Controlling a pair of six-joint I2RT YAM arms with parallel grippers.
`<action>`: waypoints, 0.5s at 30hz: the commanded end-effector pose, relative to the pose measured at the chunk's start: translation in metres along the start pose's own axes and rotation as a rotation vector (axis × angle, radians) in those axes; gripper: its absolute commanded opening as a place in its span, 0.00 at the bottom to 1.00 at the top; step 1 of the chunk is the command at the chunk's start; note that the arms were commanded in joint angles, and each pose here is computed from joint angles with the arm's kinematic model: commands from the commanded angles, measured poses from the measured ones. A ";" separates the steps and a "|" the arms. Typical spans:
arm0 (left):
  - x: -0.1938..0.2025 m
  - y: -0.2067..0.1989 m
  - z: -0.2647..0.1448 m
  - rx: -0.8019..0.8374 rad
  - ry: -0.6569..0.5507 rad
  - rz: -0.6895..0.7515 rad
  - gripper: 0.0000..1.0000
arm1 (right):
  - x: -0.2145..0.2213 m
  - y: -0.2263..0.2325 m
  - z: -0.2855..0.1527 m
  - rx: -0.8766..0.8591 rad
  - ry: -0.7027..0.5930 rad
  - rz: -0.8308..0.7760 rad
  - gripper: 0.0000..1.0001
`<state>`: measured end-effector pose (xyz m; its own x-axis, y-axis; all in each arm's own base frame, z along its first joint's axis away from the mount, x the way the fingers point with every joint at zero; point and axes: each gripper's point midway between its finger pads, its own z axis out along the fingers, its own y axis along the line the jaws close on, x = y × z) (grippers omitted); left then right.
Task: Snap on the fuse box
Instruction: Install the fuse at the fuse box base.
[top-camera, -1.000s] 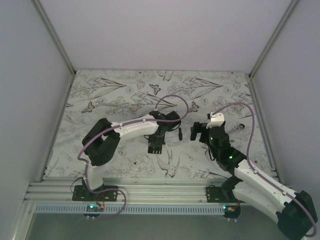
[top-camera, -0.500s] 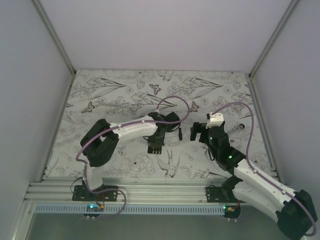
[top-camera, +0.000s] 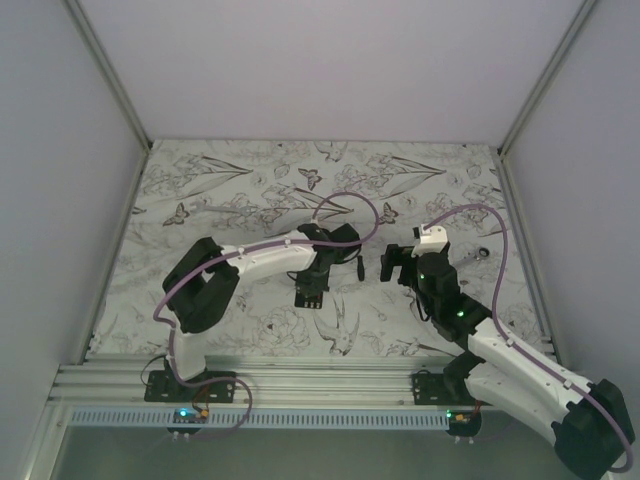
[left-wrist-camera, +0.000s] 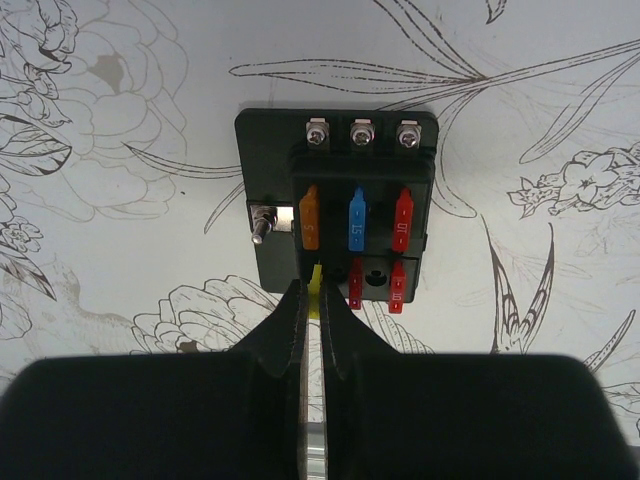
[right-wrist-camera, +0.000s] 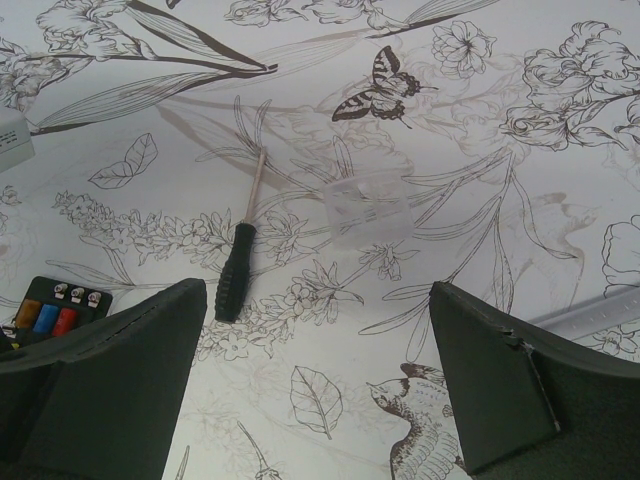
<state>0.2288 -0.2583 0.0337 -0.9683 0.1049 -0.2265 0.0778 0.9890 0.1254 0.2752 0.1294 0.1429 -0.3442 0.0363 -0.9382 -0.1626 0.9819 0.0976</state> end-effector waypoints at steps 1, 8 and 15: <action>0.044 0.020 0.036 -0.113 0.184 -0.022 0.00 | -0.012 0.000 0.000 0.004 -0.030 0.025 0.99; 0.031 0.025 0.033 -0.093 0.175 -0.037 0.00 | -0.012 0.001 0.000 0.000 -0.029 0.026 0.99; 0.040 0.016 0.039 -0.101 0.195 0.006 0.00 | -0.011 0.001 0.001 0.003 -0.028 0.023 0.99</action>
<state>0.2310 -0.2567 0.0340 -0.9829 0.0467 -0.1781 0.0300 0.9950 0.0950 0.2750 0.1301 0.1429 -0.3449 0.0363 -0.9380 -0.1660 0.9811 0.0990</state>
